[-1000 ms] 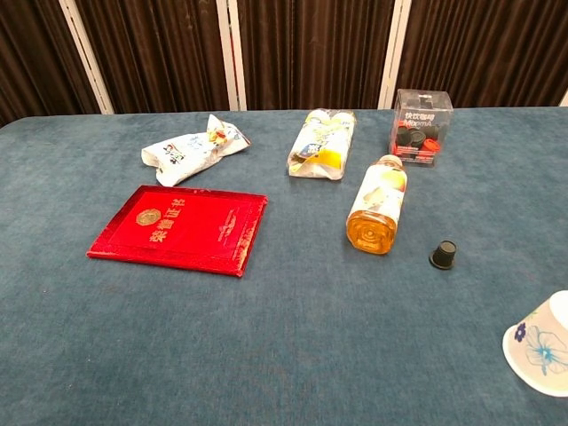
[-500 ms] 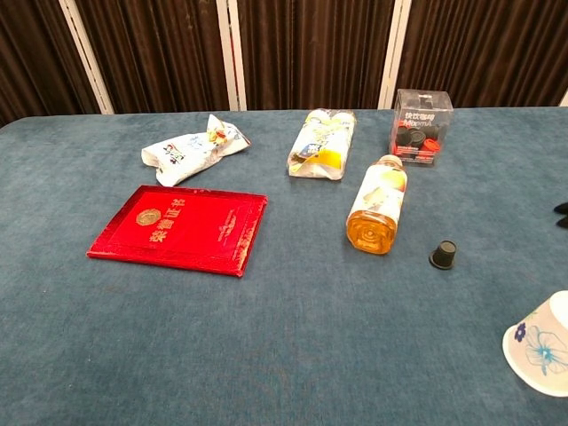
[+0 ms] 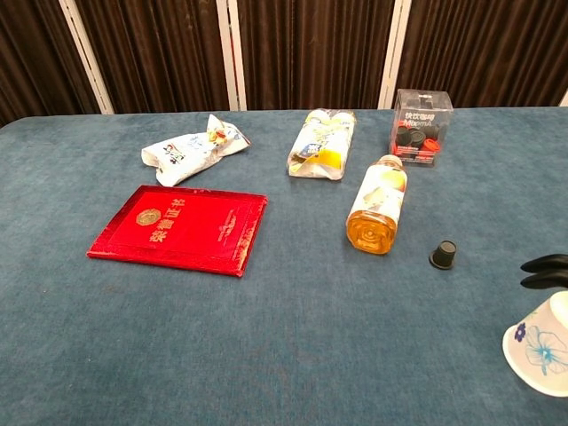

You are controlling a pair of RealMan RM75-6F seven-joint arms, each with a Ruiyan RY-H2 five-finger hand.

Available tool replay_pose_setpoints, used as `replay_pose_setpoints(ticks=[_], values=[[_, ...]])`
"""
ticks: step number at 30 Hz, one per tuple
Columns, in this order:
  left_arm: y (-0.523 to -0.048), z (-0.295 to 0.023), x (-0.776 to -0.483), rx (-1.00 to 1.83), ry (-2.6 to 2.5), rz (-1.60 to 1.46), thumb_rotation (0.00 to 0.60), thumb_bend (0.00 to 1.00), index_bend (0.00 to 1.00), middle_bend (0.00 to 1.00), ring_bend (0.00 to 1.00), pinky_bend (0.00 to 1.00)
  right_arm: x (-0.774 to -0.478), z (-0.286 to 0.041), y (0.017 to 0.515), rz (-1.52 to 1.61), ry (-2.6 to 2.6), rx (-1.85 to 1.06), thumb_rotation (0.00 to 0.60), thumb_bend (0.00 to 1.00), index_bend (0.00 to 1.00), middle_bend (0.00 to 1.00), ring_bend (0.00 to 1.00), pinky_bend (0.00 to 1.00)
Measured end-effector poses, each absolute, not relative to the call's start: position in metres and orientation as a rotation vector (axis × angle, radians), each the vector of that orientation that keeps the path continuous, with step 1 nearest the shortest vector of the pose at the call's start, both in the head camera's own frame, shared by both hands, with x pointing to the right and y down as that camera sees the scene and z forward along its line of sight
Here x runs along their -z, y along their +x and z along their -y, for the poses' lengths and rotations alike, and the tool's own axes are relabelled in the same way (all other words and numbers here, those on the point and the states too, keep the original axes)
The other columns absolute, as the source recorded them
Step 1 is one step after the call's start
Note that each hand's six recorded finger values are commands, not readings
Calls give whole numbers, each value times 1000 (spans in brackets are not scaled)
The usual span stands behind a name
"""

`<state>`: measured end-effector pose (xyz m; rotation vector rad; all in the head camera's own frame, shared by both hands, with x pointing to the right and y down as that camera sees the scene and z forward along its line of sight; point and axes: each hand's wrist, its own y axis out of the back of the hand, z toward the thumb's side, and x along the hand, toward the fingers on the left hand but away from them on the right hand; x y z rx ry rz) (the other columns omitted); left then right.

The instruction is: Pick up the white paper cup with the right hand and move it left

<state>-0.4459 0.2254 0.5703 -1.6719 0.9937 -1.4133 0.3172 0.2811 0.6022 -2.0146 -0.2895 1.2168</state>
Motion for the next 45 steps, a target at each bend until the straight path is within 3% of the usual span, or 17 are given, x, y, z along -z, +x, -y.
replay_pose_setpoints(ticks=[5, 10, 13, 18, 28, 45], values=[[-446, -225, -570, 1413, -1672, -994, 600, 0, 0, 0, 0, 0, -611, -281, 317, 266, -1996, -1241, 600, 331, 16, 31, 138, 316], [-446, -225, -570, 1414, -1673, -995, 600, 0, 0, 0, 0, 0, -621, -280, 319, 256, -1963, -1264, 600, 336, 190, 123, 224, 407], [-446, -225, -570, 1413, -1673, -994, 600, 0, 0, 0, 0, 0, -624, -278, 321, 262, -1938, -1269, 600, 380, 327, 239, 336, 499], [-446, -225, -570, 1412, -1673, -994, 600, 0, 0, 0, 0, 0, -623, -275, 321, 295, -1925, -1269, 600, 413, 439, 371, 470, 584], [-446, -225, -570, 1412, -1673, -996, 600, 0, 0, 0, 0, 0, -618, -268, 318, 330, -1922, -1245, 600, 415, 447, 374, 472, 585], [-446, -224, -571, 1414, -1674, -1002, 600, 0, 0, 0, 0, 0, -611, -198, 286, 568, -1836, -1172, 600, 415, 447, 374, 472, 585]])
